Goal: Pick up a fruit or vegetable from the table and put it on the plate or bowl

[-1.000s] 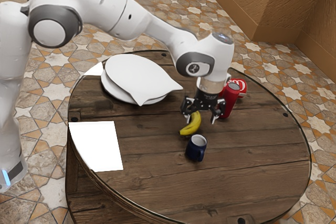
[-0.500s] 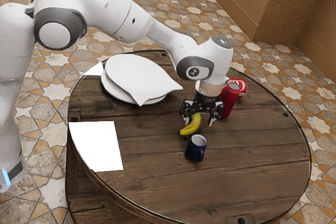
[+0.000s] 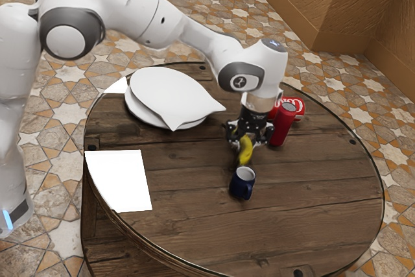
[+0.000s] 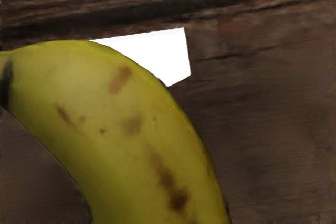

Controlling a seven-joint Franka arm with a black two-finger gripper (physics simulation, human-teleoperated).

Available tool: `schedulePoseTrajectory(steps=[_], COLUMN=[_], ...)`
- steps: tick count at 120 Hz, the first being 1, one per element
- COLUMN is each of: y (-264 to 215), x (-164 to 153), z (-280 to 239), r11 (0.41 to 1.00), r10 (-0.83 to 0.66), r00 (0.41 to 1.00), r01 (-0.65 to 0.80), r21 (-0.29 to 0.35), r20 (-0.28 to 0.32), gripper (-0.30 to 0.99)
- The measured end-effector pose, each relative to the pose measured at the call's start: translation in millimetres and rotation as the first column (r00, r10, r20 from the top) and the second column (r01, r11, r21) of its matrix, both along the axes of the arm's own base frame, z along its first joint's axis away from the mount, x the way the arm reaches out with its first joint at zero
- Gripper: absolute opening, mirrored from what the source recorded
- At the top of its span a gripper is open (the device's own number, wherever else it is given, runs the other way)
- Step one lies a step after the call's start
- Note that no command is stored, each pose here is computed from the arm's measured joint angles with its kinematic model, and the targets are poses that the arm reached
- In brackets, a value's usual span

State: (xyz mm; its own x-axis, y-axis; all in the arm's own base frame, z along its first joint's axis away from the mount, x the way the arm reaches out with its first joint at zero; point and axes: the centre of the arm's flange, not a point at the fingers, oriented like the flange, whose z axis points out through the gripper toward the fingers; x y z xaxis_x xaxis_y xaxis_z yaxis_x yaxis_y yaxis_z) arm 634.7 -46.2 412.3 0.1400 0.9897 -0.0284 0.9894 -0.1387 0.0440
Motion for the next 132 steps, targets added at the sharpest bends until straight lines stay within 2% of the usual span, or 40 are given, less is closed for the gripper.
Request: schedulePoseTrajectory(steps=[19, 27, 35, 64, 94, 103, 115, 132], y=[6.9, 24.8, 53.1, 139.0, 219.7, 224.2, 214.1, 224.2], x=[-2.0, -13.7, -24.4, -54.9, -108.7, -121.0, -123.3, -129.1], z=[58.5, 96.5, 120.6, 152.1, 150.4, 146.2, 143.5, 142.2], r11=[1.0, 1.0, 0.998, 0.982, 0.949, 0.947, 0.955, 0.95], r10=[-0.002, 0.022, 0.063, 0.189, 0.315, 0.319, 0.295, 0.309], r00=[0.997, 0.994, 0.99, 0.976, 0.948, 0.947, 0.955, 0.951], r01=[0.002, -0.021, -0.063, -0.189, -0.313, -0.317, -0.294, -0.307], r21=[-0.004, -0.006, -0.007, -0.012, -0.043, -0.048, -0.049, -0.048], r20=[0.072, 0.11, 0.123, 0.105, 0.049, 0.034, 0.024, 0.018], gripper=[0.17, 0.17, 0.18, 0.17, 0.17, 0.17, 0.17, 0.17])
